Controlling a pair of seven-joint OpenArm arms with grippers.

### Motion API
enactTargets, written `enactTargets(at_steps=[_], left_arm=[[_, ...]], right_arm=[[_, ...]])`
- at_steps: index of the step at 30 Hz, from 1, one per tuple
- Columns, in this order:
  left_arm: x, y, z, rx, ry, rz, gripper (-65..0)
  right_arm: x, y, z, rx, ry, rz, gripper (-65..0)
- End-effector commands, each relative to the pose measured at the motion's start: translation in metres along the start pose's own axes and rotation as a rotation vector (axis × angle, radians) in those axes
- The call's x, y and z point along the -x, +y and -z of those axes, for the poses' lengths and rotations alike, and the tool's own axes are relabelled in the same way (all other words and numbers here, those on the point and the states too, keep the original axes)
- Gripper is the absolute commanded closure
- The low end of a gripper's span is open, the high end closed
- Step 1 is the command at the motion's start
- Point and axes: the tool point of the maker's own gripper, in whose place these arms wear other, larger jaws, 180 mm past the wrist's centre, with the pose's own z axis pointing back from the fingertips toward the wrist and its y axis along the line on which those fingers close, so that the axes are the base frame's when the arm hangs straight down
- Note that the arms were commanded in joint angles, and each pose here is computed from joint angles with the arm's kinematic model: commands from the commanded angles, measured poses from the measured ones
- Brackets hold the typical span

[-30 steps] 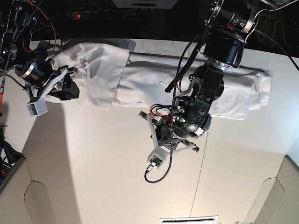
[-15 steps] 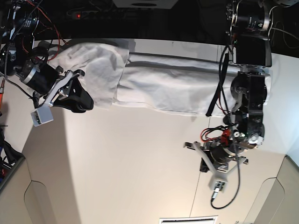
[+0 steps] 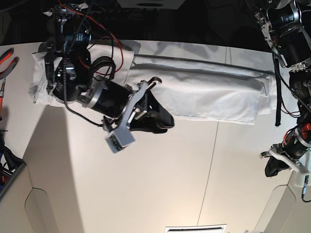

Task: Layout the t-shirt on the table in an organized manner, then fold the t-shirt properly

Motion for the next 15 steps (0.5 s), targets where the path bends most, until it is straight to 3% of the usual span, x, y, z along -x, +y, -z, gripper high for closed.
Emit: enactTargets(at_steps=[1,2,9,15], left_arm=[[-0.019,0.004,-0.008,0.011,-0.053,0.025,0.0],[-0.016,0.01,-0.013,0.006,-0.048,0.026,0.0],[0.013,0.043,-0.044,-0.037,-0.001,0.048,0.0],[0.03,0.071,-0.069,-0.12,0.012,0.007,0.0]], right_arm=[[-0.017,0.009,0.004,-0.022,-0.055,-0.031,-5.8],[-0.014,0.016,0.009,-0.032,-0.041,-0.047,0.0],[0.002,0.046,0.038,-0.071,0.004,-0.142,0.0],[0.054,0.046,0.069,-0.108,0.167,-0.118,0.0]])
